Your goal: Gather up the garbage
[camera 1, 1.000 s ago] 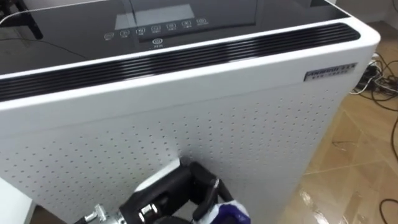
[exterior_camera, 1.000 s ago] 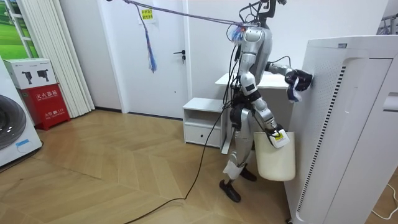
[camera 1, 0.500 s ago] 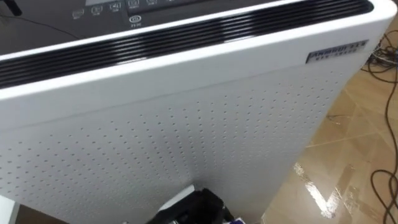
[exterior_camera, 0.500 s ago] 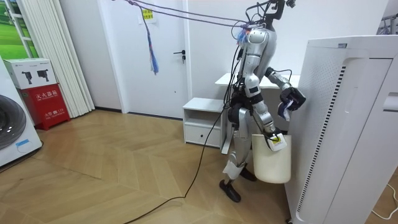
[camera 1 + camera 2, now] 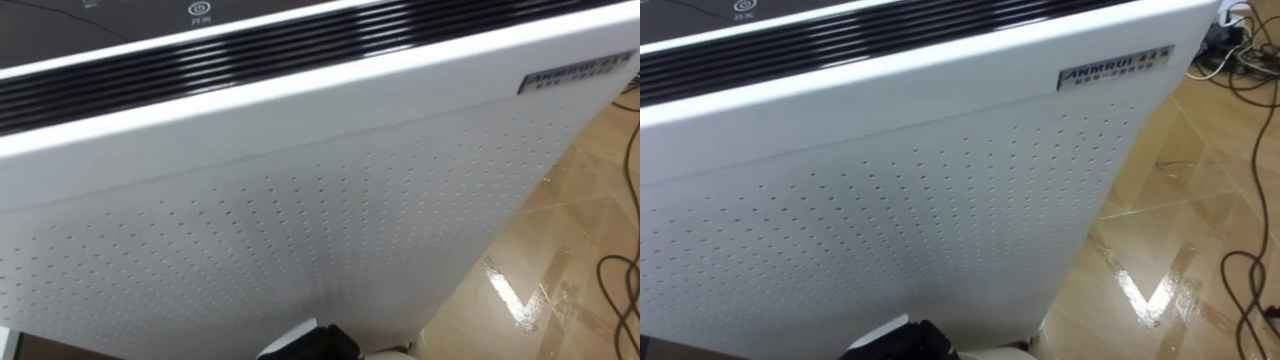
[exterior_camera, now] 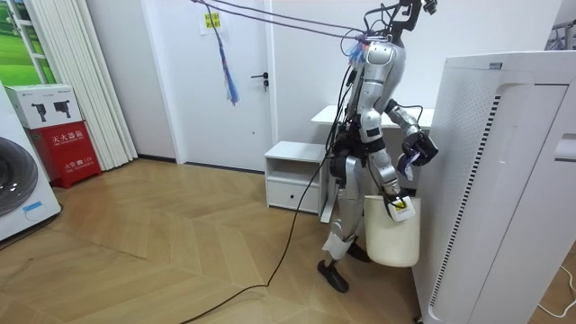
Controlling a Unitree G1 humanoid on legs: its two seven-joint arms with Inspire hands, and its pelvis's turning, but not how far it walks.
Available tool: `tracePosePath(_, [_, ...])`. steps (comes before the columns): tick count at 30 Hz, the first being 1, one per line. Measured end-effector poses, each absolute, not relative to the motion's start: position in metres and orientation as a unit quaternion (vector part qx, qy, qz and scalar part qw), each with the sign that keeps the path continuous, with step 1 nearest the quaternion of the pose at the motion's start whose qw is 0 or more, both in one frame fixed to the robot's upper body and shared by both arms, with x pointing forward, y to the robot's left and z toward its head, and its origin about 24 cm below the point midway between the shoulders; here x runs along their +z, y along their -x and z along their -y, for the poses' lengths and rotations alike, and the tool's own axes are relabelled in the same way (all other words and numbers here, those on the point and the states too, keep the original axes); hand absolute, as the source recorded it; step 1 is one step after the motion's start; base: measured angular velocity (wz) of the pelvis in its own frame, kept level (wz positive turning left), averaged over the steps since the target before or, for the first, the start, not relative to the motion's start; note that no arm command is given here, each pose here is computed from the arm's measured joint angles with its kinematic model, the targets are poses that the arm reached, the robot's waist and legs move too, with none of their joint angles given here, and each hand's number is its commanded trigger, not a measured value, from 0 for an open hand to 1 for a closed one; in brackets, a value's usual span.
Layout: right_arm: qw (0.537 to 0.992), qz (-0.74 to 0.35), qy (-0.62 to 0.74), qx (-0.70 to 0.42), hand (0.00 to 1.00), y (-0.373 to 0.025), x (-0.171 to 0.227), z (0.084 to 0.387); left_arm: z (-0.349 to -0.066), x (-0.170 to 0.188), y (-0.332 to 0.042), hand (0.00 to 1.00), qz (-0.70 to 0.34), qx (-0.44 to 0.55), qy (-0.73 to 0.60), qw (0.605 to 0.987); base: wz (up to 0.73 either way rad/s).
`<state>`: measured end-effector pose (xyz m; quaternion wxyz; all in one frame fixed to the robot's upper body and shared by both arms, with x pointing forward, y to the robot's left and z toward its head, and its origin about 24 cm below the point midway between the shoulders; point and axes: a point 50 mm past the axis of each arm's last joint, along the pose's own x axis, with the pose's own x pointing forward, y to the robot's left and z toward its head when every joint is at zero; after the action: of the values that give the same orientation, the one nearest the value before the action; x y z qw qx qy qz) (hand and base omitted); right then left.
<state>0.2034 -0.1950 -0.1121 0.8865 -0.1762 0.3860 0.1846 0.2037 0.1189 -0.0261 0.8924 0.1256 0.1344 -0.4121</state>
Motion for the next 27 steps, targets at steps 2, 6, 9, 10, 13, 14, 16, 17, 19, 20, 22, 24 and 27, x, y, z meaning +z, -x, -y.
tracePosePath(2, [0.887, -0.384, 0.177, 0.186, 1.00, -0.204, -0.111, 0.194, -0.121, -0.029, -0.203, 1.00, -0.142, -0.410, -0.133, 0.891, 0.00])
tracePosePath(6, [0.888, -0.382, 0.176, 0.187, 1.00, -0.205, -0.111, 0.194, -0.123, -0.034, -0.202, 1.00, -0.152, -0.407, -0.143, 0.889, 0.00])
tracePosePath(9, [0.888, -0.382, 0.176, 0.187, 1.00, -0.205, -0.111, 0.194, -0.124, -0.034, -0.202, 1.00, -0.152, -0.405, -0.144, 0.890, 0.00])
tracePosePath(10, [0.888, -0.382, 0.176, 0.187, 1.00, -0.205, -0.111, 0.194, -0.124, -0.034, -0.202, 1.00, -0.152, -0.404, -0.144, 0.890, 0.00])
tracePosePath(13, [0.888, -0.382, 0.177, 0.187, 1.00, -0.205, -0.111, 0.194, -0.125, -0.034, -0.202, 0.84, -0.153, -0.404, -0.145, 0.890, 0.00])
tracePosePath(14, [0.888, -0.382, 0.177, 0.187, 1.00, -0.204, -0.111, 0.194, -0.125, -0.034, -0.202, 0.51, -0.154, -0.404, -0.150, 0.889, 0.04])
tracePosePath(16, [0.887, -0.383, 0.176, 0.187, 1.00, -0.204, -0.111, 0.194, -0.125, -0.036, -0.202, 0.10, -0.157, -0.402, -0.154, 0.889, 0.05])
tracePosePath(17, [0.887, -0.382, 0.176, 0.187, 1.00, -0.204, -0.111, 0.194, -0.126, -0.036, -0.202, 0.03, -0.158, -0.400, -0.155, 0.889, 0.04])
tracePosePath(19, [0.887, -0.383, 0.176, 0.187, 1.00, -0.204, -0.111, 0.194, -0.126, -0.037, -0.202, 0.00, -0.159, -0.394, -0.156, 0.892, 0.00])
tracePosePath(20, [0.887, -0.383, 0.176, 0.187, 1.00, -0.204, -0.111, 0.194, -0.127, -0.038, -0.202, 0.00, -0.162, -0.391, -0.156, 0.893, 0.00])
tracePosePath(22, [0.887, -0.383, 0.177, 0.187, 1.00, -0.204, -0.111, 0.194, -0.129, -0.041, -0.201, 0.00, -0.167, -0.383, -0.158, 0.895, 0.00])
tracePosePath(24, [0.887, -0.383, 0.178, 0.188, 1.00, -0.204, -0.111, 0.194, -0.131, -0.042, -0.202, 0.00, -0.169, -0.375, -0.165, 0.897, -0.02])
tracePosePath(27, [0.887, -0.384, 0.177, 0.186, 1.00, -0.203, -0.112, 0.196, -0.132, -0.043, -0.203, 0.00, -0.172, -0.374, -0.181, 0.893, 0.00])
